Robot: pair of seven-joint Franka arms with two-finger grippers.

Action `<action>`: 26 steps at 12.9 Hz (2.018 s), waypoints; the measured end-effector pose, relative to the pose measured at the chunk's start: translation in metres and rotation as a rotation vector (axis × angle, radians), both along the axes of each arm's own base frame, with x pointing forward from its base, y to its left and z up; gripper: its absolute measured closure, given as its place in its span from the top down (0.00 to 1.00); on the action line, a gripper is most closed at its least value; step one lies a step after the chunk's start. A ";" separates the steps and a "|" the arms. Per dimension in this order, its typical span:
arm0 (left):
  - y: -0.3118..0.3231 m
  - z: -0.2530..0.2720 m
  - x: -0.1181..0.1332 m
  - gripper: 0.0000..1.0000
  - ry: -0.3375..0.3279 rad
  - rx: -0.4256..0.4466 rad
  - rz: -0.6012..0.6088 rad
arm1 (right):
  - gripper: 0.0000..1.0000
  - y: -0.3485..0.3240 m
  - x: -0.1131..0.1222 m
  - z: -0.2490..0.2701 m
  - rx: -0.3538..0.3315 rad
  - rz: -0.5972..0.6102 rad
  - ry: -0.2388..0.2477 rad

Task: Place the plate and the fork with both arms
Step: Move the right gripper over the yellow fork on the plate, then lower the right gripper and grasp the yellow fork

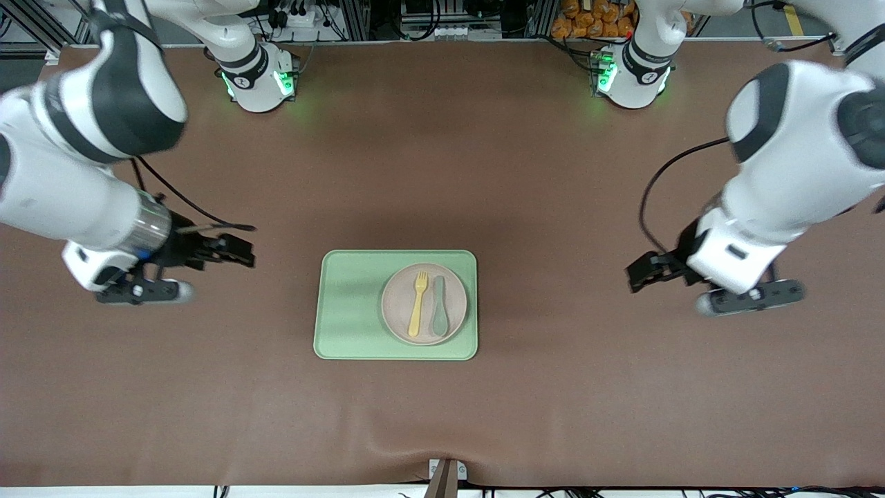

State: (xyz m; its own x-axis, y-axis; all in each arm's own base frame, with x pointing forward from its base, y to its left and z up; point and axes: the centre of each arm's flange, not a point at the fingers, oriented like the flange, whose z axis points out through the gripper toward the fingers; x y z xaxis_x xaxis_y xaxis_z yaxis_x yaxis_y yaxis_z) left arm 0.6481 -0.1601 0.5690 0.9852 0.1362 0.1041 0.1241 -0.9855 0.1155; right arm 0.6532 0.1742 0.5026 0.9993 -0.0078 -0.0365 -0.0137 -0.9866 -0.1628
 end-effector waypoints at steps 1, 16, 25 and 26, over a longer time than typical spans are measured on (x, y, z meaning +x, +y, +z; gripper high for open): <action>0.019 0.016 -0.007 1.00 0.008 0.004 0.001 | 1.00 0.021 0.006 -0.016 -0.001 -0.008 -0.003; 0.144 0.081 -0.078 1.00 0.030 0.068 -0.106 | 1.00 0.196 0.007 -0.172 -0.013 -0.151 -0.007; 0.145 0.080 -0.078 1.00 0.036 0.068 -0.105 | 1.00 0.239 -0.014 -0.239 -0.098 -0.108 -0.043; 0.145 0.079 -0.078 1.00 0.036 0.068 -0.105 | 1.00 0.239 -0.014 -0.243 -0.103 -0.107 -0.039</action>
